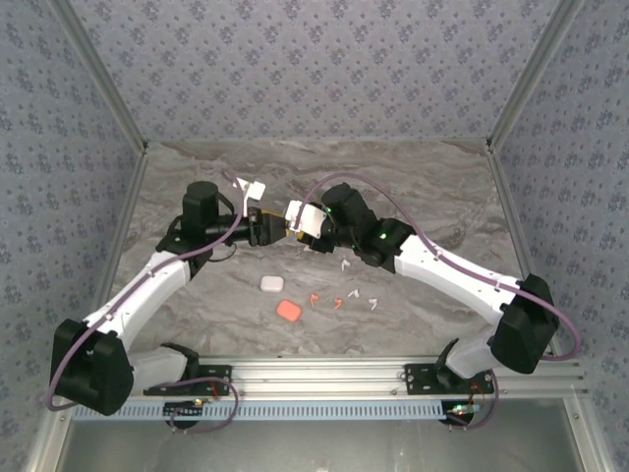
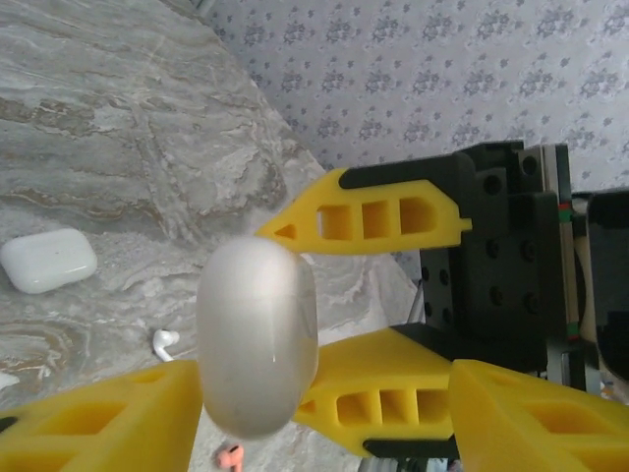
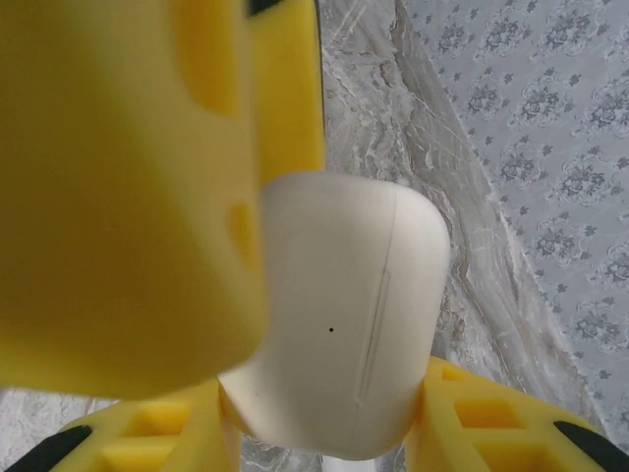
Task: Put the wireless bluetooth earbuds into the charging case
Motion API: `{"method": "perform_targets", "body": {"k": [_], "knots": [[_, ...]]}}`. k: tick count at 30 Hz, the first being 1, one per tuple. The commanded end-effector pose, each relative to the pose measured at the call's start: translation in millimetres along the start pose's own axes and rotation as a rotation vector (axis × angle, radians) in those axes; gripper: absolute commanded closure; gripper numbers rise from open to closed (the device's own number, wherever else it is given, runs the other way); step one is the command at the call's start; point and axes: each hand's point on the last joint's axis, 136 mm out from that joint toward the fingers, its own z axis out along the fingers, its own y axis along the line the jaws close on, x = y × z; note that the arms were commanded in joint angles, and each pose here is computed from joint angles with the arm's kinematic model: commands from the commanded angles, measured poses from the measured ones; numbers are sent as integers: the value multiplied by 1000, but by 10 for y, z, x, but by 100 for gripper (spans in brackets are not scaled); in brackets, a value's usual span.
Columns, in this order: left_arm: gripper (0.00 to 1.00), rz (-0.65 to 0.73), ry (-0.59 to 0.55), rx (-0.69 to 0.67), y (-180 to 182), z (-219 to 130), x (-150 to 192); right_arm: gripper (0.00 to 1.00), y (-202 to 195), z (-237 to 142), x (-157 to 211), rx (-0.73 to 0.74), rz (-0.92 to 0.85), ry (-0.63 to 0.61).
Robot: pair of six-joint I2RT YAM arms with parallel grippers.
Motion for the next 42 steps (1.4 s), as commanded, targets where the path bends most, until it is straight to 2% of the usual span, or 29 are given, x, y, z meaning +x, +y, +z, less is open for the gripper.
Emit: {"method": "perform_targets", "body": {"k": [1, 9, 17, 19, 22, 27, 32, 37, 42], "knots": [[43, 53, 0, 40, -134, 13, -100, 59, -68, -128, -104, 35, -26, -29], [68, 54, 3, 50, -136, 62, -114, 58, -1, -142, -146, 4, -31, -43], [80, 60, -9, 58, -140, 88, -120, 55, 75, -202, -95, -54, -29, -8], [82, 67, -13, 59, -147, 100, -120, 52, 67, -234, -79, -63, -10, 2], [85, 81, -29, 52, -145, 105, -128, 41, 17, -340, -76, -74, 46, -9], [93, 182, -112, 33, -211, 90, -177, 22, -137, -650, -119, -118, 235, -112], [99, 364, -234, 21, -399, 67, -202, 12, -328, -925, -117, -187, 511, -283], [100, 493, -347, 46, -606, 44, -215, 6, -531, -1038, -146, -178, 685, -423], [100, 545, -375, 72, -714, 66, -202, 4, -524, -982, -161, -195, 738, -456]]}}
